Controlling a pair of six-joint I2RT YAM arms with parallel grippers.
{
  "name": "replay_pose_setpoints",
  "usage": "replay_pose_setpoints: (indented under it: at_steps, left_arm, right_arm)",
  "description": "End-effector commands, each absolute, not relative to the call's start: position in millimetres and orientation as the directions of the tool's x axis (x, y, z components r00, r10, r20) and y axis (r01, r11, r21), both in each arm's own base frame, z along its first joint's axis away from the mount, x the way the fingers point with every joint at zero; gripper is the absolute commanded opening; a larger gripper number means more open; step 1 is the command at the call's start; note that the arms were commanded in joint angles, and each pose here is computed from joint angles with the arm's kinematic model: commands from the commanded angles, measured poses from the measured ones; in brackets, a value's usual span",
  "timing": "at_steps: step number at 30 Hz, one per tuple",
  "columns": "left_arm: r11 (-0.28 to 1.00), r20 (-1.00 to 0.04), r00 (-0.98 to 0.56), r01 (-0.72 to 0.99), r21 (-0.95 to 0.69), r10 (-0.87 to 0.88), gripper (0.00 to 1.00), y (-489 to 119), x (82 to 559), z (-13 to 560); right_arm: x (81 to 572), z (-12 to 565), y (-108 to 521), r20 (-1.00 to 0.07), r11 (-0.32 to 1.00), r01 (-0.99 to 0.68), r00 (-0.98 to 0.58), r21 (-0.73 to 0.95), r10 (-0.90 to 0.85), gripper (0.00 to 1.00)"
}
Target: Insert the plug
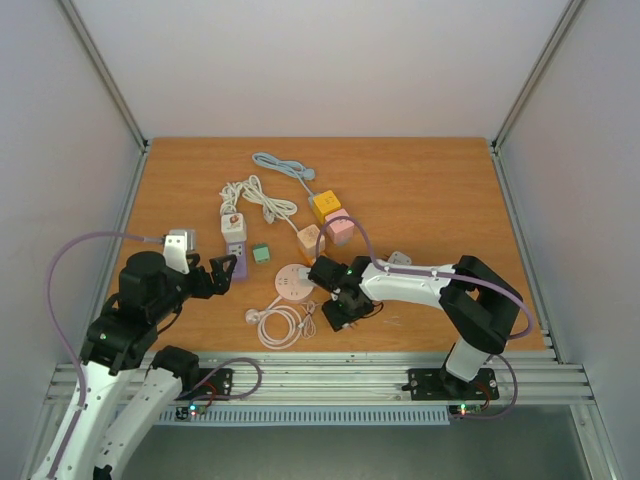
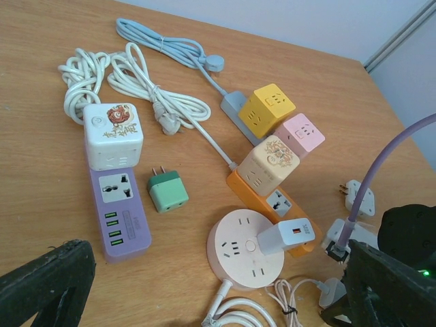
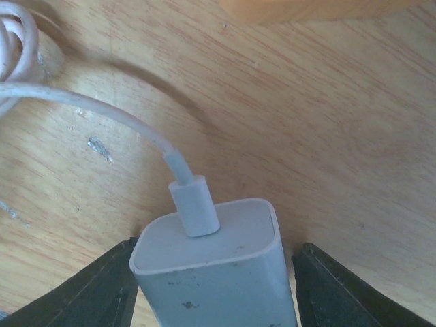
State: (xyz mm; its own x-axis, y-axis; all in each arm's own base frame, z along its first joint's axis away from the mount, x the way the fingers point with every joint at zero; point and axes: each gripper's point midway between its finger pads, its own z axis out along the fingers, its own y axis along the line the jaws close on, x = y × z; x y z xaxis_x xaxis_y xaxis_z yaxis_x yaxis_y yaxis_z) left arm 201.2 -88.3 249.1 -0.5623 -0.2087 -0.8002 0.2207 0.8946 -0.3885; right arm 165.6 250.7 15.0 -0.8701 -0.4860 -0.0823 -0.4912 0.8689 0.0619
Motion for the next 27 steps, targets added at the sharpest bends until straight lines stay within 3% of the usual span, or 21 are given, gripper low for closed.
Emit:
replay_pose_setpoints:
  at_steps: [1,9,13,21,27]
  left_arm:
    - [0.881,-0.813,-0.537,0.245,-0.405,-0.225,0.99,-92,203,259]
    - [0.880,-0.777,-0.594,0.234,-0.413,-0.207,0.99,-96,204,251]
    - [0.850,-0.769,-0.609,0.286,-0.443,-0.196,0.99,-107,198,255]
    - [0.774,-0.780,-0.592,0.392,-0.497,-0.201,0.99,-124,185,278]
    - [0.647,-0.762,-0.602,0.488,-0.587,-0.237,0.93,-145,172,310]
  right_arm:
    - [158,17,247,-0.060,0.859,-0.510,-0.859,0.035,-0.508,0.63]
    - [159,25,252,-0.084,0.849,-0.527,-0.849,0.045,-0.522,0.43]
    - [163,43,259,-0.143,0.830,-0.553,-0.829,0.071,-0.540,0.40]
    - [149,139,293,-0.403,0.651,-0.705,-0.703,0.283,-0.586,0.41]
    - [155,220,318,-0.608,0.523,-0.794,-0.588,0.309,-0.533,0.42]
